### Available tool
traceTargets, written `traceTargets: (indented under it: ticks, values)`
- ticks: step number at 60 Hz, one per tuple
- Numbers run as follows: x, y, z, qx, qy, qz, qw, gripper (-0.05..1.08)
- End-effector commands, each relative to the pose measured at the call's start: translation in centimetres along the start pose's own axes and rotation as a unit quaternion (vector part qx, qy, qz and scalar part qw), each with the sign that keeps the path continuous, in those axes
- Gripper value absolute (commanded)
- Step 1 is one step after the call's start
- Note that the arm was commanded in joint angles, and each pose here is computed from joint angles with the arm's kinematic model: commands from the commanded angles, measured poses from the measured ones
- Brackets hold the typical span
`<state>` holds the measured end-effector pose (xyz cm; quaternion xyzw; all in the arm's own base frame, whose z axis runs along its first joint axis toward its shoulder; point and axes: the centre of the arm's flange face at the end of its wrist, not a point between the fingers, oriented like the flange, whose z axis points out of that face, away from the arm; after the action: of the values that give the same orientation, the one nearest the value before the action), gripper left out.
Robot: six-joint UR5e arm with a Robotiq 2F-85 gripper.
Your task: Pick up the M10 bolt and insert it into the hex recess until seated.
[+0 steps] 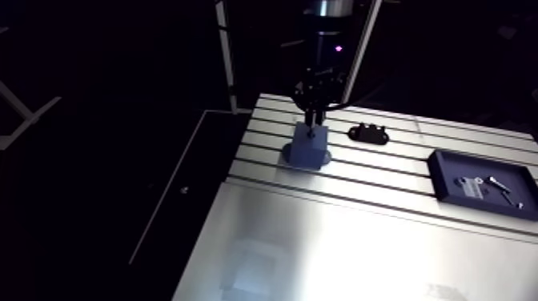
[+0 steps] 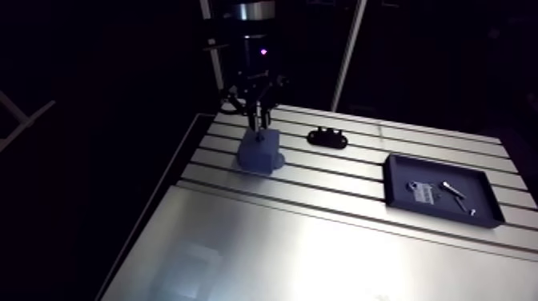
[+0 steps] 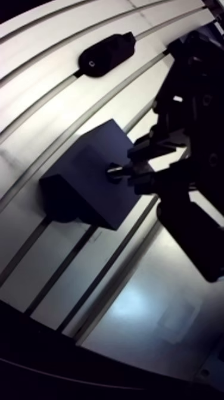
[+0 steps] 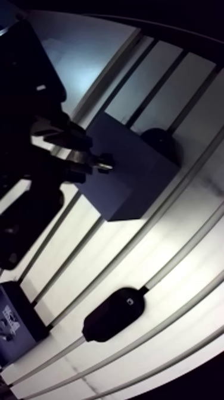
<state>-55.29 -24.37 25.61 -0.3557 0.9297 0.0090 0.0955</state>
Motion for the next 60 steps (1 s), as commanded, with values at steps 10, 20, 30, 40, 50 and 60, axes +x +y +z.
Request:
traceTargets:
  ticks: [10, 20, 30, 40, 50, 60]
  values:
    - [-0.01, 0.0, 0.14, 0.0005, -0.002, -0.001, 1.0, 0.76]
    - [0.13, -0.04, 0.49, 0.0019, -0.005, -0.002, 1.0, 0.76]
    - [0.14, 0.05, 0.72, 0.0031, -0.006, -0.001, 1.0, 0.76]
    - [0.15, -0.03, 0.73, 0.0024, -0.007, -0.002, 1.0, 0.76]
    - [0.17, 0.0, 0.67, 0.0014, -0.007, -0.003, 1.0, 0.74]
    - [0.1, -0.09, 0.82, 0.0003, -0.011, -0.004, 1.0, 0.01]
